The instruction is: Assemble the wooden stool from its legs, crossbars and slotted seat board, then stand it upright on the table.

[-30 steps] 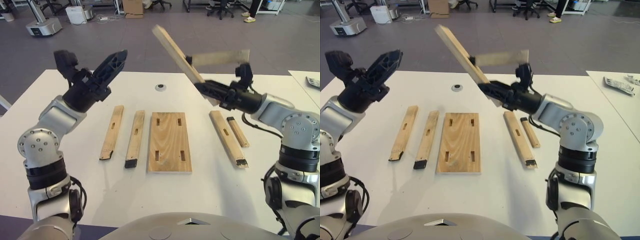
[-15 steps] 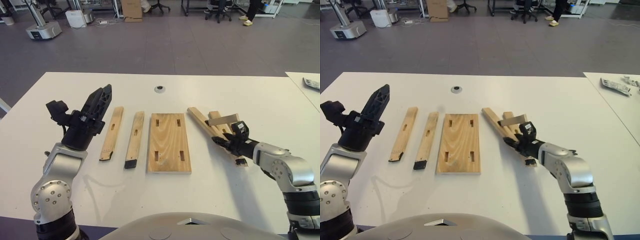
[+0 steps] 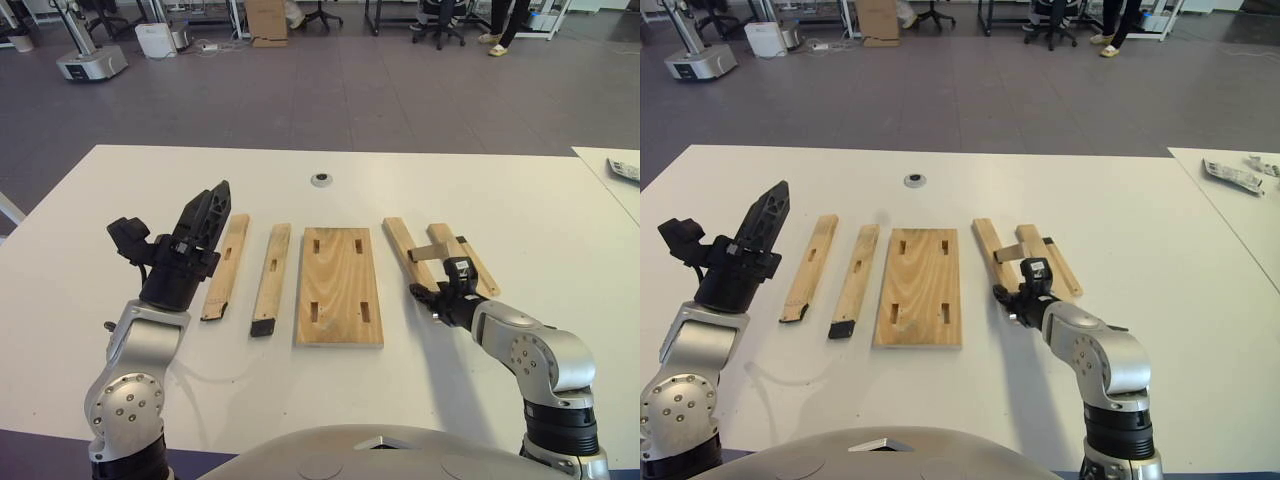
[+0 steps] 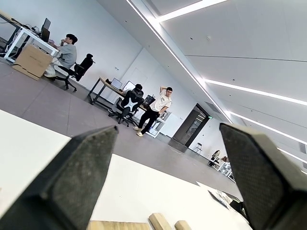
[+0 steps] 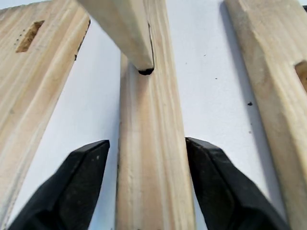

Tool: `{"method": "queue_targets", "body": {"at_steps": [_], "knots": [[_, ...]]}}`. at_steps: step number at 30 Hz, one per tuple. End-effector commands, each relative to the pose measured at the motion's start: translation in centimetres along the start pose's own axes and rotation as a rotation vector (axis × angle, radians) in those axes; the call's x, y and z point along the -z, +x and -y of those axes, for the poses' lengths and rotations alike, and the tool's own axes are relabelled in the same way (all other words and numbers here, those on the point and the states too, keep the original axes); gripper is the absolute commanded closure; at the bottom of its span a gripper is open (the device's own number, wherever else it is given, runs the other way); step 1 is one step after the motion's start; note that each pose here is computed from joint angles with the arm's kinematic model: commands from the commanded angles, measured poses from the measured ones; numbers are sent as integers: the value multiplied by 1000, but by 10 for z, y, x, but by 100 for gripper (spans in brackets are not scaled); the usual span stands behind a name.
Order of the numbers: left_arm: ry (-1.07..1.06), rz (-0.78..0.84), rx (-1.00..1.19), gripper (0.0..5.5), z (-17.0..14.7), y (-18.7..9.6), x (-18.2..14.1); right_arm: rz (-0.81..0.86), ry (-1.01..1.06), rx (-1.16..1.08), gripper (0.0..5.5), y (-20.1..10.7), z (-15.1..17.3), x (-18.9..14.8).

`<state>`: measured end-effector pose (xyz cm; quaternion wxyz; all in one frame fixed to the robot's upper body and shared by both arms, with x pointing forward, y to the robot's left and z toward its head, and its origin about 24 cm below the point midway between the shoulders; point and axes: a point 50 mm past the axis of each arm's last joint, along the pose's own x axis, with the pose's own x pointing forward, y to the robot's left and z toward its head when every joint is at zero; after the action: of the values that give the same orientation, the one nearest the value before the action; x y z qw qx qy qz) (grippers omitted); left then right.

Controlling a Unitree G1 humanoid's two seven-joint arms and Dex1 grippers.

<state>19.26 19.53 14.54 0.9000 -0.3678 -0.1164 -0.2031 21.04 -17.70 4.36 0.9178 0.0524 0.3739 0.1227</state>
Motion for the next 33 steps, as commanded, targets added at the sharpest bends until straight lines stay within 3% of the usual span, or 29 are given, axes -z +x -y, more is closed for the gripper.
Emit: {"method": "queue_targets", "body": {"at_steps": [1,12,18,33], "knots": [[4,14,-9,159,4,-1,1,-22,-84,68,205,0,9,-3],[-17,44,-44,159,10,-8,11,311,-175,168,205,-17,5,-56],[-22,55,-57,159,11,-9,14,353,-196,154,205,-18,4,-63],[-30,92,-86,159,12,-12,19,413,-237,-17,484,-11,-13,-89]]}}
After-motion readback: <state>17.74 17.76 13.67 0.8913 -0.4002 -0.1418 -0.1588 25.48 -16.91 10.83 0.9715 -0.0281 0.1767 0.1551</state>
